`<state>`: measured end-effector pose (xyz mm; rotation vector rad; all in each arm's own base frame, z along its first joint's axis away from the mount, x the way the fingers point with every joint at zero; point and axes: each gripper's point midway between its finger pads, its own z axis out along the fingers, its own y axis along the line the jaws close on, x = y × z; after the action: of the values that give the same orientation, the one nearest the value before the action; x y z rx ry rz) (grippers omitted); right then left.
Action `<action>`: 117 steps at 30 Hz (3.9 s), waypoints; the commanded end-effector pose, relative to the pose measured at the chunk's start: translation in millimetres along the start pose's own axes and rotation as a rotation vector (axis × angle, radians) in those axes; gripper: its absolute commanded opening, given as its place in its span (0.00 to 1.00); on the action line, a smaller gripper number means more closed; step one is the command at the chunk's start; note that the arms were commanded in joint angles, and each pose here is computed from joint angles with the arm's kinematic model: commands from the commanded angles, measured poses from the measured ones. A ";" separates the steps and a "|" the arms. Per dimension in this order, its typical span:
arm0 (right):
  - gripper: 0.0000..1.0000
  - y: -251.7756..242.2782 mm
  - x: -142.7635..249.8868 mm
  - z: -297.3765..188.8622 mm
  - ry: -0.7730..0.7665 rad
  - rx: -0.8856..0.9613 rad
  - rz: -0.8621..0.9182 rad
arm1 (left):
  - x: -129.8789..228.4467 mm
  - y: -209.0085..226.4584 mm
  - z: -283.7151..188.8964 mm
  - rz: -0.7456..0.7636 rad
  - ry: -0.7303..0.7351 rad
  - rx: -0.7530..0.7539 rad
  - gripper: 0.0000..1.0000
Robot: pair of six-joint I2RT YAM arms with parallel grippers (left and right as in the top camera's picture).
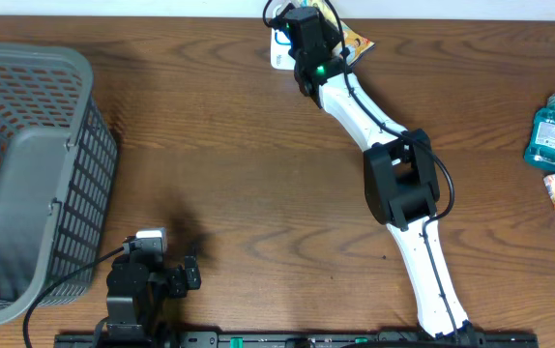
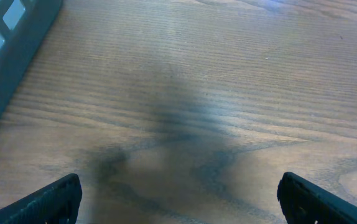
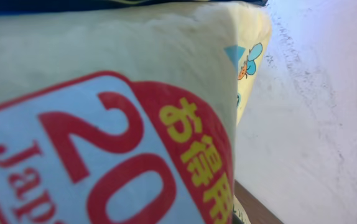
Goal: Scan the item barcode
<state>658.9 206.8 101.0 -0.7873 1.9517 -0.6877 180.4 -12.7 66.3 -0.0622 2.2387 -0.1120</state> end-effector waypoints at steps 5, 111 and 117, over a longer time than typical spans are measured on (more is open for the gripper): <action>0.01 -77.8 21.1 -37.4 0.170 0.121 0.139 | 6.0 2.3 0.9 0.011 0.020 -0.012 0.98; 0.99 -165.0 234.1 -441.3 -0.709 0.120 1.051 | 6.0 2.3 0.9 0.011 0.020 -0.012 0.98; 0.99 -140.9 253.4 -411.0 -0.661 0.113 1.063 | 6.0 2.3 0.9 0.011 0.020 -0.012 0.98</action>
<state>227.5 -10.3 266.6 0.1378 1.3798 0.0951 180.4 -12.7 66.3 -0.0622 2.2387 -0.1120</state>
